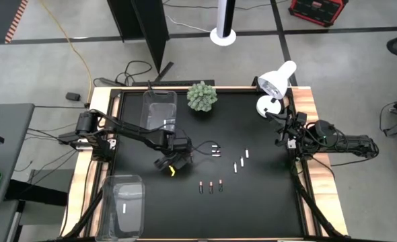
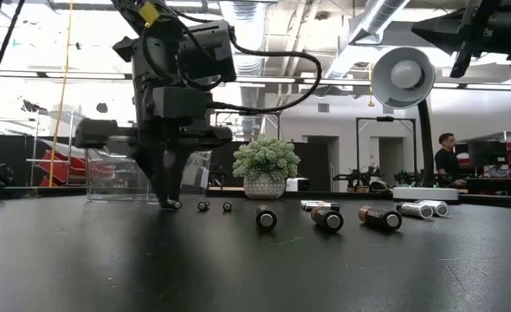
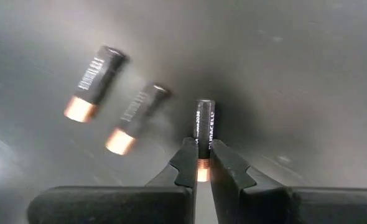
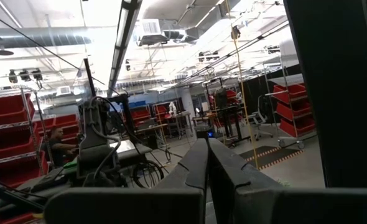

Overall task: Sort batteries
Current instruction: Put the copper and black battery into the top transparent bin

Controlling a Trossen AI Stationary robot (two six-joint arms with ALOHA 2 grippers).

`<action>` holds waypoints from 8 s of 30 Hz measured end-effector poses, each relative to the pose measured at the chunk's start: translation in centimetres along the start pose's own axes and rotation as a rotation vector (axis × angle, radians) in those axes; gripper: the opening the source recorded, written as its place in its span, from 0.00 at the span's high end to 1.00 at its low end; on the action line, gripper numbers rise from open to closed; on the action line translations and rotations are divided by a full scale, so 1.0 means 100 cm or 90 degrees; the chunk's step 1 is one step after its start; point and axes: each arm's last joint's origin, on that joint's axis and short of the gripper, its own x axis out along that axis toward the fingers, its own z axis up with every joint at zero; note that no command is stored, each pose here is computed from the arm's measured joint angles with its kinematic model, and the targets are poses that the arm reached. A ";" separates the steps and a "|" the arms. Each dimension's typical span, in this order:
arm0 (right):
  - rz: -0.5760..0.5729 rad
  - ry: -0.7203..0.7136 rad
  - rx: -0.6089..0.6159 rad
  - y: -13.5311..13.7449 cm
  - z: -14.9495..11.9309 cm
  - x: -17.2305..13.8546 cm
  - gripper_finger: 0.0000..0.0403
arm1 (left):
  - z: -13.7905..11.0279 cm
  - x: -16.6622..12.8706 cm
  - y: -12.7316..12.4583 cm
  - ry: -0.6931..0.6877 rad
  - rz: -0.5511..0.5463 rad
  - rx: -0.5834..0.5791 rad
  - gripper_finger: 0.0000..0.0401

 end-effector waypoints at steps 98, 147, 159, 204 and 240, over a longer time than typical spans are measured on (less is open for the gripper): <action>-0.001 0.004 -0.006 0.000 -0.001 0.000 0.92 | -0.099 -0.104 0.017 -0.001 0.106 -0.511 0.84; -0.001 0.007 -0.017 0.000 -0.001 0.000 0.92 | 0.032 -0.001 0.011 0.070 0.109 0.112 0.66; -0.001 0.009 -0.018 0.000 -0.002 0.000 0.92 | 0.020 0.007 0.022 0.054 0.082 0.139 0.66; -0.001 0.009 -0.023 0.000 -0.002 0.000 0.92 | 0.019 0.020 0.020 0.051 0.033 0.082 0.96; -0.001 0.009 -0.023 0.000 -0.002 0.000 0.92 | 0.046 -0.095 0.037 -0.136 0.041 0.002 0.96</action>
